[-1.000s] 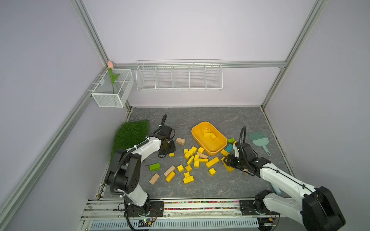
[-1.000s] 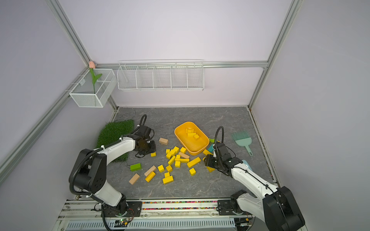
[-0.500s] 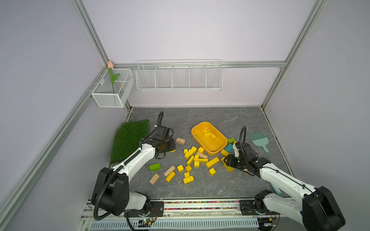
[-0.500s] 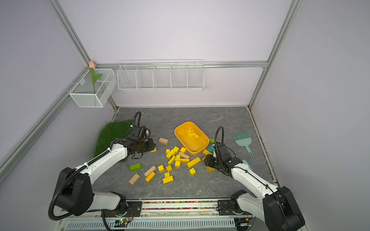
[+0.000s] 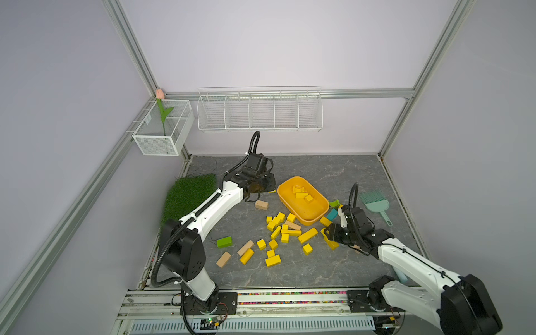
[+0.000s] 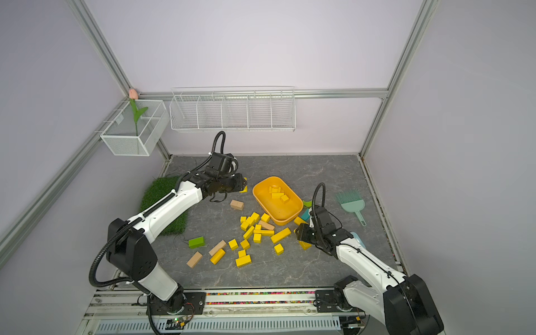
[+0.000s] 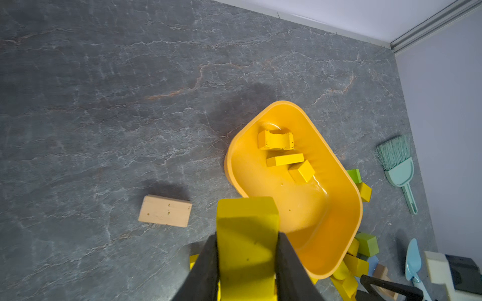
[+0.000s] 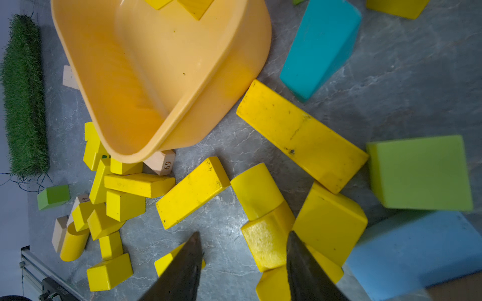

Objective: Pick out the yellow building blocks
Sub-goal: Place the building block in the storage box.

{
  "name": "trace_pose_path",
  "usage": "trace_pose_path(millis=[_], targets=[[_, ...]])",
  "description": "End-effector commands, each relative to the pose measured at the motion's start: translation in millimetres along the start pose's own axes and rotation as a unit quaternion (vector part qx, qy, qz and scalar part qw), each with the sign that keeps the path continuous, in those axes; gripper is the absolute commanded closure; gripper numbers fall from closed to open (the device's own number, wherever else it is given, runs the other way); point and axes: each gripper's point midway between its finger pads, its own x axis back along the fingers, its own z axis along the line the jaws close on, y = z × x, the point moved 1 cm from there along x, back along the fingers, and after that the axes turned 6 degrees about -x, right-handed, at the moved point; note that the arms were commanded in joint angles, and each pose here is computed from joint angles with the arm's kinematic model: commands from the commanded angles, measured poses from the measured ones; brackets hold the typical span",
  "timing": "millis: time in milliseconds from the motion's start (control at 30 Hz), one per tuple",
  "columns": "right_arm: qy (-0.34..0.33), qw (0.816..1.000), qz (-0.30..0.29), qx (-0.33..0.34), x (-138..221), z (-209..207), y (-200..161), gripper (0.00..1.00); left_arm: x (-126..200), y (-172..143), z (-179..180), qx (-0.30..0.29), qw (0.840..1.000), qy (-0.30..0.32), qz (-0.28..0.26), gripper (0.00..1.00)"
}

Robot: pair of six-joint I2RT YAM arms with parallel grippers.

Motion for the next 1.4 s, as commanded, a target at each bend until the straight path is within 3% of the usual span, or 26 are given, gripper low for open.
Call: trace_pose_path(millis=[0,400,833,1367], targets=[[0.005,1.0,-0.004,-0.009,1.7,-0.2,0.9,0.46,-8.1,-2.7,-8.8,-0.014,1.0,0.01,0.021,0.68],[0.01,1.0,-0.005,-0.007,1.7,0.7,1.0,0.46,-49.5,-1.3,-36.6,-0.007,0.999,-0.011,0.045,0.67],[0.015,1.0,-0.006,-0.004,2.9,1.5,0.5,0.46,-98.7,-11.5,-50.0,0.047,0.995,-0.044,0.079,0.66],[0.02,1.0,-0.01,-0.004,5.0,1.5,0.5,0.46,-120.8,-27.5,-40.3,0.063,0.993,-0.027,0.097,0.61]])
